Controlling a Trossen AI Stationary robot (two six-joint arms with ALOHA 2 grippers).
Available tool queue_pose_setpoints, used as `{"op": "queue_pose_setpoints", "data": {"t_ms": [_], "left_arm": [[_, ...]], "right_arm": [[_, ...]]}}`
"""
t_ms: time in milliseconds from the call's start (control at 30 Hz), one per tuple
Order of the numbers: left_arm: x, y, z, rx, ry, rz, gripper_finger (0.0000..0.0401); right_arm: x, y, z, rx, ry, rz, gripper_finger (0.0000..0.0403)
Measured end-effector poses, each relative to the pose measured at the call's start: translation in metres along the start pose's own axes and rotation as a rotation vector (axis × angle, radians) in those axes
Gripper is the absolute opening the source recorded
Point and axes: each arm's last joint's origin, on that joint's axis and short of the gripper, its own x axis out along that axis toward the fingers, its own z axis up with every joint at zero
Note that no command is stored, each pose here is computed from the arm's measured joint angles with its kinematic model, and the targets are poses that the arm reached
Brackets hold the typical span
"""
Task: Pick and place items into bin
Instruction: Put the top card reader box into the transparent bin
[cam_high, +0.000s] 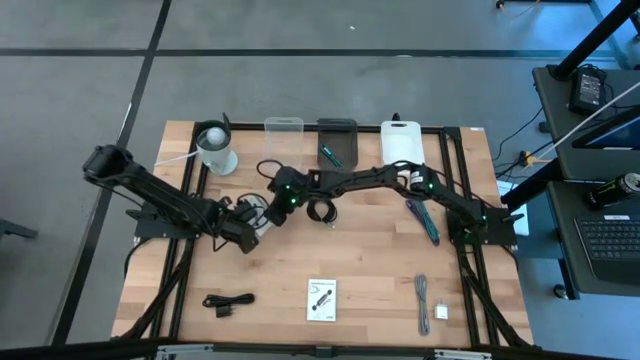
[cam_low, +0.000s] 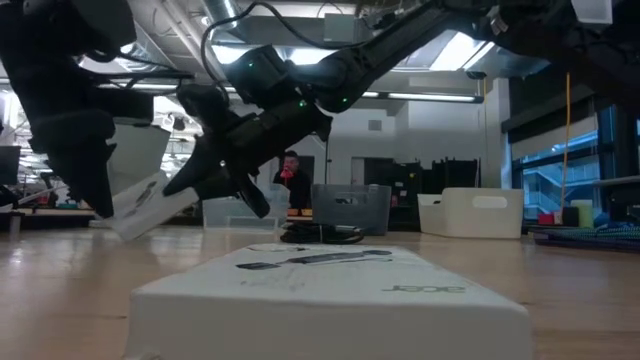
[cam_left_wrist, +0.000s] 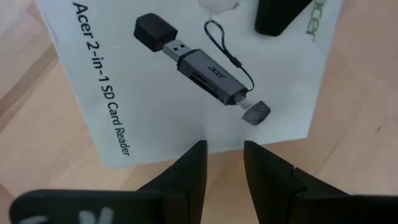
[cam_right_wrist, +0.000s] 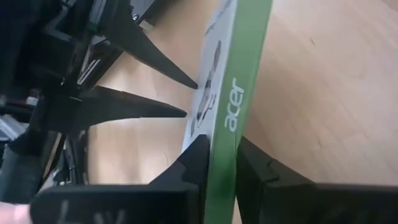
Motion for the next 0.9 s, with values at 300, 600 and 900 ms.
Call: {"op": "queue_pose_setpoints", "data": {"t_ms": [300,600,900], "left_arm": [[-0.034,0.012,0.012,-0.012,-0.082,0.027,0.0102],[-0.077,0.03,0.022,0.024,-0.126,-0.028,0.0102],[-0.09,0.039,0.021,0.12,-0.15,-0.102,0.0102]], "right_arm": [[-0.007,-0.011,0.01,0.036,0.022,0.022,0.0045],[-0.022,0.006,0.03,-0.003,0.067,-0.056,0.0045],[-0.072,0.045,0.071,-0.072,0.065,-0.229,0.0047]]}}
